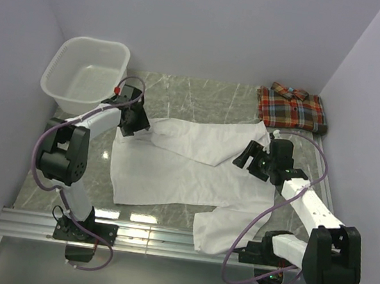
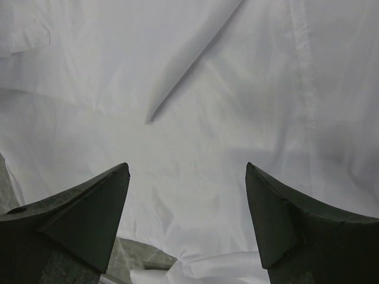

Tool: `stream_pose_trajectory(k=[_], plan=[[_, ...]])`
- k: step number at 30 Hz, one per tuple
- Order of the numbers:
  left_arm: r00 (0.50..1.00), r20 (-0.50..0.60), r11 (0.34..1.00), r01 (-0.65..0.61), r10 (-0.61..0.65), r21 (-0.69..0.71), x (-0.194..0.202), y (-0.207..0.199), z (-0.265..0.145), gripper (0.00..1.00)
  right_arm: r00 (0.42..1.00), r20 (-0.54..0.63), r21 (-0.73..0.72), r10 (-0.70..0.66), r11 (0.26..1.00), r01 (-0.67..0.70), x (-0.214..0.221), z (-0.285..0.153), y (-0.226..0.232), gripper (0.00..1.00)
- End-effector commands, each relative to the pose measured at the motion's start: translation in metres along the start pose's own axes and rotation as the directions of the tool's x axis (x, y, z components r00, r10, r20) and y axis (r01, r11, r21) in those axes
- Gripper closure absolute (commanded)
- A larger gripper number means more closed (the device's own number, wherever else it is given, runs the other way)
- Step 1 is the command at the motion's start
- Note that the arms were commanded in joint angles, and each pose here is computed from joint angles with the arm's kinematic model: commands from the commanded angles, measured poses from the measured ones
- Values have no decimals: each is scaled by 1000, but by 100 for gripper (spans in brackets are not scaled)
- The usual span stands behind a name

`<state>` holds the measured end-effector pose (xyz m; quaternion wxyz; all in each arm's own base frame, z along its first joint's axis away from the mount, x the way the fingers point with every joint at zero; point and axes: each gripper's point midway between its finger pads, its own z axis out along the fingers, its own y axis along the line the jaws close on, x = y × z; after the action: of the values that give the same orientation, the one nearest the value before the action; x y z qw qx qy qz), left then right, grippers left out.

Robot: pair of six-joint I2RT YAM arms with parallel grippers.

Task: Fold and stack the long sleeve shirts
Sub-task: Fold the shirt

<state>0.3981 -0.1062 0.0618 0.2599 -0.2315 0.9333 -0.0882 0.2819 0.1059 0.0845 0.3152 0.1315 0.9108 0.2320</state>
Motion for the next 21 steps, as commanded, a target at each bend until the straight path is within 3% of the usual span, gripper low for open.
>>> stream_pose_trajectory(k=[1,14,20,21], plan=[[999,44,998,-26,24,49,-10,-11,8,36,999,34,-20,-39,999,40,-3,-2,3,14],[999,-2,996,-46,46,-83,3,12,51,37,996,37,-57,-82,995,84,0,-6,9,15],[997,-30,989,-73,70,-129,17,18,59,46,996,29,-64,-84,994,86,2,-5,10,15],[997,-33,989,-69,66,-131,18,18,59,51,996,32,-65,-86,994,88,2,-6,10,15]])
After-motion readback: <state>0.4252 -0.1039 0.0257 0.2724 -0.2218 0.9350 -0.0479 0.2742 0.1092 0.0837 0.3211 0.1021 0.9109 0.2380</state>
